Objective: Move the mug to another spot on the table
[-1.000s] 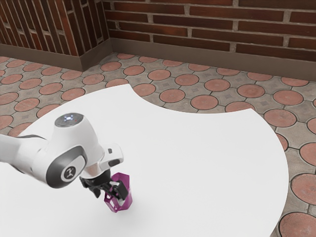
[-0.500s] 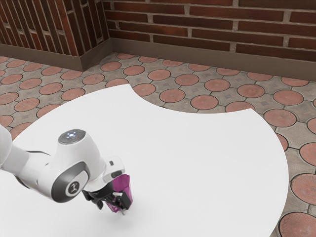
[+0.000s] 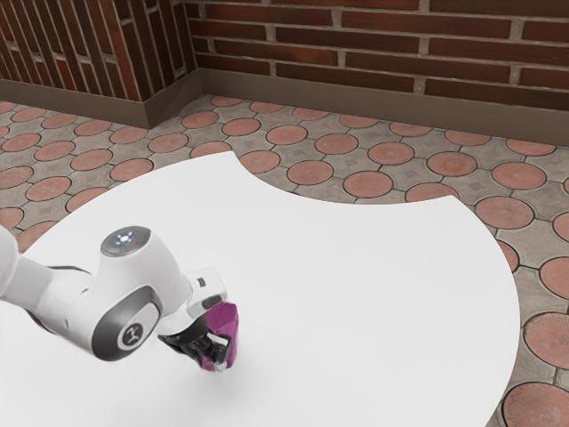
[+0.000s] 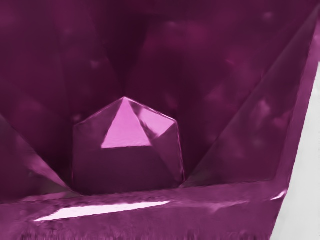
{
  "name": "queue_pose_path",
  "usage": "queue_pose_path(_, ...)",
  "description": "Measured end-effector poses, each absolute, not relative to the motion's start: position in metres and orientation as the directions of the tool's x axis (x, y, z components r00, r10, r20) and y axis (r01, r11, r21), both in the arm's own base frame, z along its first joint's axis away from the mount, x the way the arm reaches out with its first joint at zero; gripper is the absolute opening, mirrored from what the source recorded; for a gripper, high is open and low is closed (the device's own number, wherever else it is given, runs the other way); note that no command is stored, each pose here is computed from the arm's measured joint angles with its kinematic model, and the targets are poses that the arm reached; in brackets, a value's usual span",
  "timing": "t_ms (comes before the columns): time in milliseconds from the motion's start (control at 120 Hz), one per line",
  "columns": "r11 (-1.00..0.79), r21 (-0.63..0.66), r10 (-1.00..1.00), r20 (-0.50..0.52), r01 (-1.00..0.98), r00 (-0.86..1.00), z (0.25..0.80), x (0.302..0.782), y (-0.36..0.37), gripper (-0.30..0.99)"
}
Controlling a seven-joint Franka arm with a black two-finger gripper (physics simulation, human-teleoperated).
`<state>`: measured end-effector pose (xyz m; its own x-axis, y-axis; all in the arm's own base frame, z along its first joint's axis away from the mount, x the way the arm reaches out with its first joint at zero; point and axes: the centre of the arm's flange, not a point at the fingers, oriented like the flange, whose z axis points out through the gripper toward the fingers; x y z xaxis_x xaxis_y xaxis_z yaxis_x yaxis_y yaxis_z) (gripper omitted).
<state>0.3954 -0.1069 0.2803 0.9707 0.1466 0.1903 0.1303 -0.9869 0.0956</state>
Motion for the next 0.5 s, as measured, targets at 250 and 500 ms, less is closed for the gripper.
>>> queue_pose_path(250,-0.991,0.057,0.129,0.240,0.119,0.962,0.301,0.411,-0.090,0.03)
queue_pose_path(500,-0.989,0.041,0.146,0.297,0.140,0.944,0.325,0.435,-0.068,-0.03)
